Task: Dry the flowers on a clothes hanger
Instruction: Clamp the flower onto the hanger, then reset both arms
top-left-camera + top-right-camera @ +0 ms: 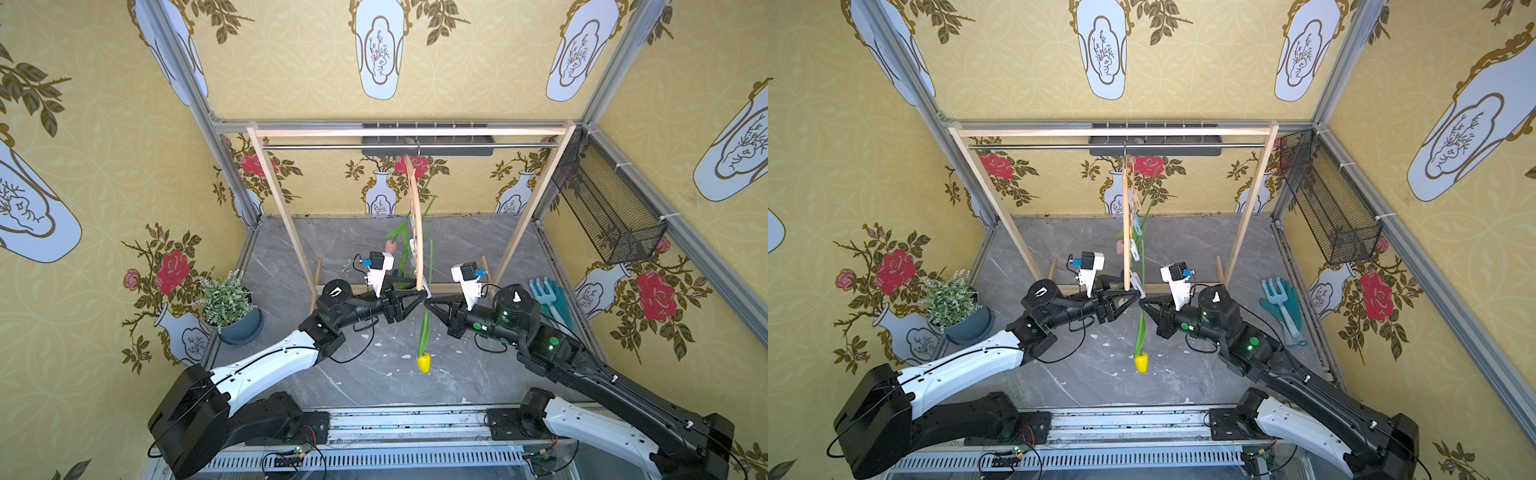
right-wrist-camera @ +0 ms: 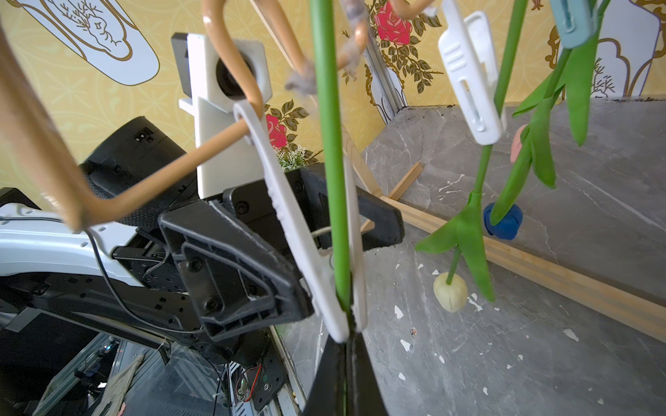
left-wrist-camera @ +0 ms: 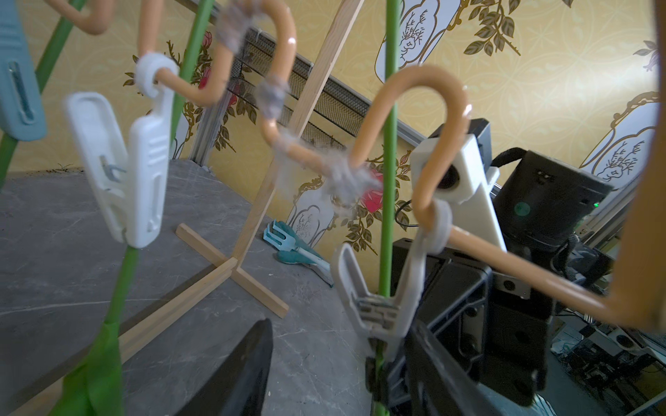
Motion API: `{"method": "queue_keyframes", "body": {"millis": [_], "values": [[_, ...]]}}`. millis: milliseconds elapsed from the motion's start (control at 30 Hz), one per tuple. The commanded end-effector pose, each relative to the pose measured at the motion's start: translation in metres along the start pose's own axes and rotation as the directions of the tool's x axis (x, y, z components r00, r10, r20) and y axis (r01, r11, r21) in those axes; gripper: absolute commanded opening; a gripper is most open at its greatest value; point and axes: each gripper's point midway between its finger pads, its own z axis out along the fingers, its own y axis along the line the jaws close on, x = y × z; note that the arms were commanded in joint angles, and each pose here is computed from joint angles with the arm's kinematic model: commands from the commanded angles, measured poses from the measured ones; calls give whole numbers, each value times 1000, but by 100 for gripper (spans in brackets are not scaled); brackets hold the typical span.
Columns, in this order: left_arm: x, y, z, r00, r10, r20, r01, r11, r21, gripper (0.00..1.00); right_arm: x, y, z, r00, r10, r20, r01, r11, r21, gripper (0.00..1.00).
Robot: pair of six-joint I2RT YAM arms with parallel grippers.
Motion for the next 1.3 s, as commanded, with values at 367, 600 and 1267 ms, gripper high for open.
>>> {"method": "queue_keyframes", "body": {"millis": [367,600,1267], "values": [[3,5,-3,1000,27,-9,-27,999,-33,63,2,-8,-4,1000,10,15,-10,999,38,26],[3,7,-3,999,32,-15,-33,998,-46,63,4,-20,-21,1000,12,28,-16,992,121,41],[-7,96,-129,992,80,-95,-124,593,-795,73,24,-145,-164,954,86,287,-291,492,821,98]]}}
